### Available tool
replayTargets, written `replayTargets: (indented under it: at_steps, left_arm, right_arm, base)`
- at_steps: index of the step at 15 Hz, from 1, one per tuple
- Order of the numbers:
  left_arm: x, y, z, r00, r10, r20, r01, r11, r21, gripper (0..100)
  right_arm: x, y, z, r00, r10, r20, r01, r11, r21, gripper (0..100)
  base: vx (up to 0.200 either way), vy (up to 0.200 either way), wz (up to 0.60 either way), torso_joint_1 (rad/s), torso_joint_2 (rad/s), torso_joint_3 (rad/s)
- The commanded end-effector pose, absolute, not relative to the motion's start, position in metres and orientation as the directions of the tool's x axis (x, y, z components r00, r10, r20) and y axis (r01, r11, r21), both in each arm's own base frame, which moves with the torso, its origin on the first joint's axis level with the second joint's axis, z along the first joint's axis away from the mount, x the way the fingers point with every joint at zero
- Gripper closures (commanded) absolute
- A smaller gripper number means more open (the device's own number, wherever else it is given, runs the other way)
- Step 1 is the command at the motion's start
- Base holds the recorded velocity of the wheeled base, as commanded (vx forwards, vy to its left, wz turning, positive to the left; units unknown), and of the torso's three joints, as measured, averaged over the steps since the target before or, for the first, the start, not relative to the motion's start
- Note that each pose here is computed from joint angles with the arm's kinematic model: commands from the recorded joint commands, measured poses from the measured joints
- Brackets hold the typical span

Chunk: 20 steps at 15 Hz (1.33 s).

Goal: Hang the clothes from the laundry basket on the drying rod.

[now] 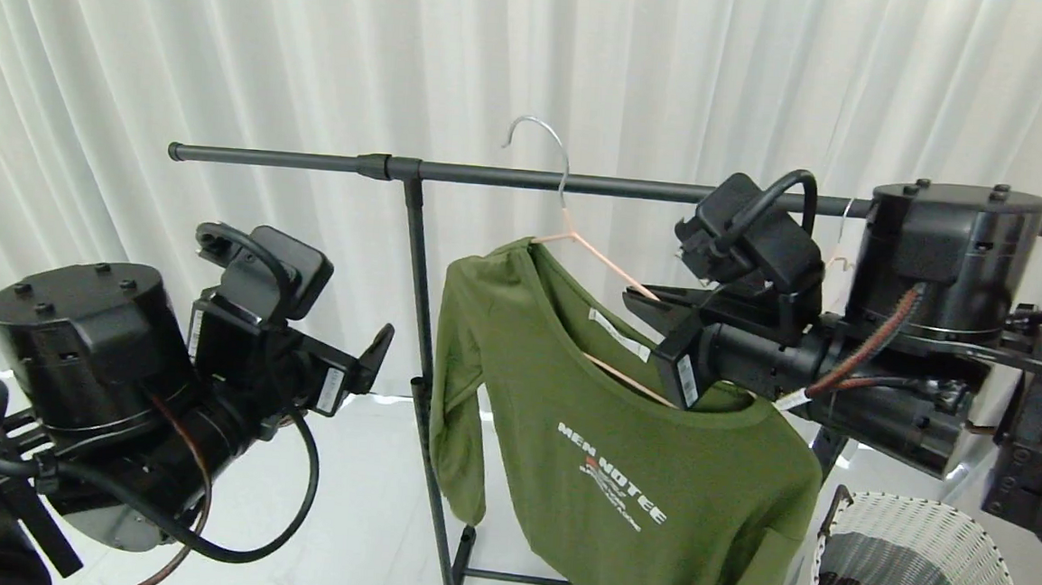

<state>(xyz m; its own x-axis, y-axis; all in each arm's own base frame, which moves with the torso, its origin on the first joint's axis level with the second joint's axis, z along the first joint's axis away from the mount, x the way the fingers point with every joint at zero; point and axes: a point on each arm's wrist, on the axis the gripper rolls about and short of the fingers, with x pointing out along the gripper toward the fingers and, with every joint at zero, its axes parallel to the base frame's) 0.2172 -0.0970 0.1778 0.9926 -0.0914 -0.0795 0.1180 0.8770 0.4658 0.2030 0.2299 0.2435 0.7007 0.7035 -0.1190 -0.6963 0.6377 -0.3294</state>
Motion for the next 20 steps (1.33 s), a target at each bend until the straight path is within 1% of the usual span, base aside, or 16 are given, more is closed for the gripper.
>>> replayTargets:
  at_steps: [1,4,5,7,9,11,12,13,16,20]
  left_arm:
    - [0.214,-0.072,0.176,0.994,-0.063,-0.084,0.095,0.882,0.462,0]
    - [0.222,-0.057,0.167,0.985,-0.120,-0.123,0.164,0.875,0.455,0]
    - [0.225,-0.050,0.162,0.974,-0.172,-0.145,0.219,0.869,0.444,0]
    - [0.230,-0.041,0.157,0.957,-0.236,-0.168,0.286,0.858,0.426,0]
    - [0.234,-0.030,0.152,0.947,-0.262,-0.185,0.317,0.856,0.409,0]
    - [0.234,-0.026,0.151,0.942,-0.277,-0.189,0.331,0.854,0.401,0]
    - [0.232,-0.025,0.150,0.935,-0.296,-0.193,0.350,0.849,0.394,0]
    - [0.227,-0.026,0.146,0.917,-0.344,-0.204,0.398,0.834,0.383,0]
    - [0.225,-0.027,0.144,0.897,-0.388,-0.211,0.441,0.818,0.370,0]
    - [0.228,-0.028,0.147,0.895,-0.399,-0.198,0.445,0.814,0.374,0]
  right_arm:
    - [0.190,0.211,0.250,0.679,0.728,-0.098,-0.711,0.618,-0.336,100]
    - [0.182,0.199,0.251,0.622,0.778,-0.093,-0.756,0.565,-0.329,100]
    - [0.179,0.195,0.252,0.584,0.807,-0.087,-0.782,0.532,-0.325,100]
    - [0.176,0.194,0.254,0.535,0.841,-0.078,-0.812,0.487,-0.323,100]
    - [0.175,0.194,0.255,0.499,0.863,-0.076,-0.832,0.453,-0.319,100]
    - [0.175,0.194,0.256,0.495,0.866,-0.075,-0.834,0.449,-0.319,100]
    - [0.175,0.194,0.256,0.494,0.866,-0.075,-0.835,0.448,-0.319,100]
    - [0.174,0.194,0.256,0.480,0.874,-0.074,-0.842,0.436,-0.318,100]
    - [0.173,0.193,0.257,0.463,0.884,-0.068,-0.850,0.421,-0.318,100]
    - [0.169,0.192,0.256,0.427,0.901,-0.070,-0.867,0.387,-0.314,100]
  base:
    - [0.000,0.000,0.00,0.000,0.00,0.000]
    - [0.000,0.000,0.00,0.000,0.00,0.000]
    - [0.000,0.000,0.00,0.000,0.00,0.000]
    - [0.000,0.000,0.00,0.000,0.00,0.000]
    - [0.000,0.000,0.00,0.000,0.00,0.000]
    - [0.000,0.000,0.00,0.000,0.00,0.000]
    - [0.000,0.000,0.00,0.000,0.00,0.000]
    - [0.000,0.000,0.00,0.000,0.00,0.000]
    - [0.000,0.000,0.00,0.000,0.00,0.000]
    - [0.000,0.000,0.00,0.000,0.00,0.000]
